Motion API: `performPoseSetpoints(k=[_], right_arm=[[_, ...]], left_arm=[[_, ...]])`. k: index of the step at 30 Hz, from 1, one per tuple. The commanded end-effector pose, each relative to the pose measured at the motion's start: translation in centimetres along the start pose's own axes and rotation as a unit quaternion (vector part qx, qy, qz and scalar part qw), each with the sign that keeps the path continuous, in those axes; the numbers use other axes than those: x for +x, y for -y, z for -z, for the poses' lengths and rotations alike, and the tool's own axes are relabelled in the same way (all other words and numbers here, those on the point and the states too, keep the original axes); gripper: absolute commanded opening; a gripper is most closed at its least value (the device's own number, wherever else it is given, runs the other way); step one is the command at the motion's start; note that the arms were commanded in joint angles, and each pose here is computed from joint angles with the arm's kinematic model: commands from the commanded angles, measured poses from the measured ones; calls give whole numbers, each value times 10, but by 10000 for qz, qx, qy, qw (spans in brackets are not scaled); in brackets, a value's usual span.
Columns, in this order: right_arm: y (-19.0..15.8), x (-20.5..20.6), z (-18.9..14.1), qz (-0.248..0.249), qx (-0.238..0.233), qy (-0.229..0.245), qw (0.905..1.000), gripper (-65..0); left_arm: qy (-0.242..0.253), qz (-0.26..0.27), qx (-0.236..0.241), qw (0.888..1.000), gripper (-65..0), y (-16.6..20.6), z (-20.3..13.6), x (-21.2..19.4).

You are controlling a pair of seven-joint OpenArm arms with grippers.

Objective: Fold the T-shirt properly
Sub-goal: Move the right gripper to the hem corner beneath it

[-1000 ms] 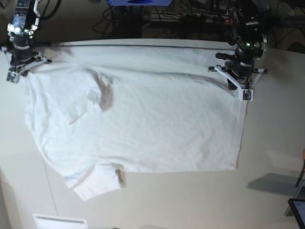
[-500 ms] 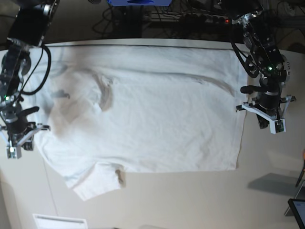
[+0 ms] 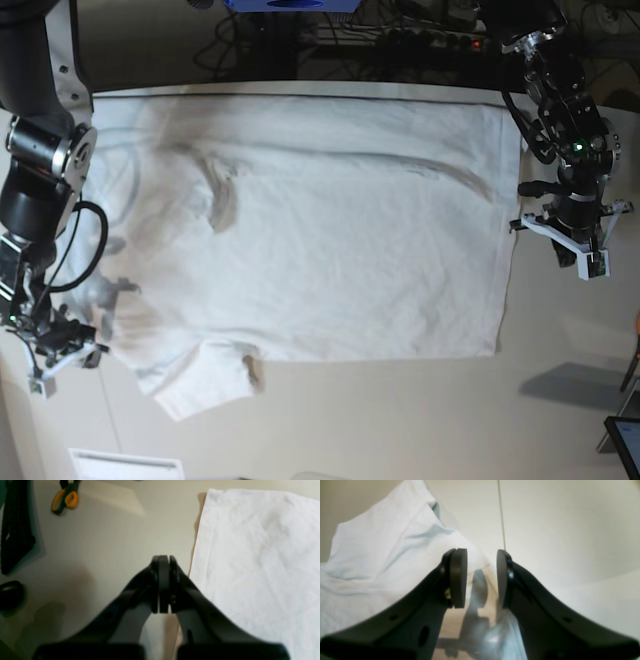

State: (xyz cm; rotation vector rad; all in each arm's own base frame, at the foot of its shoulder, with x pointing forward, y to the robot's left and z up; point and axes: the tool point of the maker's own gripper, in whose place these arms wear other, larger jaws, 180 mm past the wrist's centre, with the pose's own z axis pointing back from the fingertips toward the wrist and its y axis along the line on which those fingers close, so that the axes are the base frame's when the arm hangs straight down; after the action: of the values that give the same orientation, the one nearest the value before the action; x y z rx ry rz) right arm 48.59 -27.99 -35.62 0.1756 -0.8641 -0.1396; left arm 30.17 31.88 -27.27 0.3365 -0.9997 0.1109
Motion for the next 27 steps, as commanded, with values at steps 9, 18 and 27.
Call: performPoseSetpoints(k=[9,18,27], right_arm=[[-22,9,23,-271,245,49,9993,-91],[-7,19,18,-352,93,210,9991,-36],[13,2,18,-182,-37,175,9997,-36]], left_arm=[[-2,542,590,9968,-650,-22,-4,2],[-95,580,632,9963,-650,-25,-2,-3],[-164,555,581,9966,-650,-22,1,-9]])
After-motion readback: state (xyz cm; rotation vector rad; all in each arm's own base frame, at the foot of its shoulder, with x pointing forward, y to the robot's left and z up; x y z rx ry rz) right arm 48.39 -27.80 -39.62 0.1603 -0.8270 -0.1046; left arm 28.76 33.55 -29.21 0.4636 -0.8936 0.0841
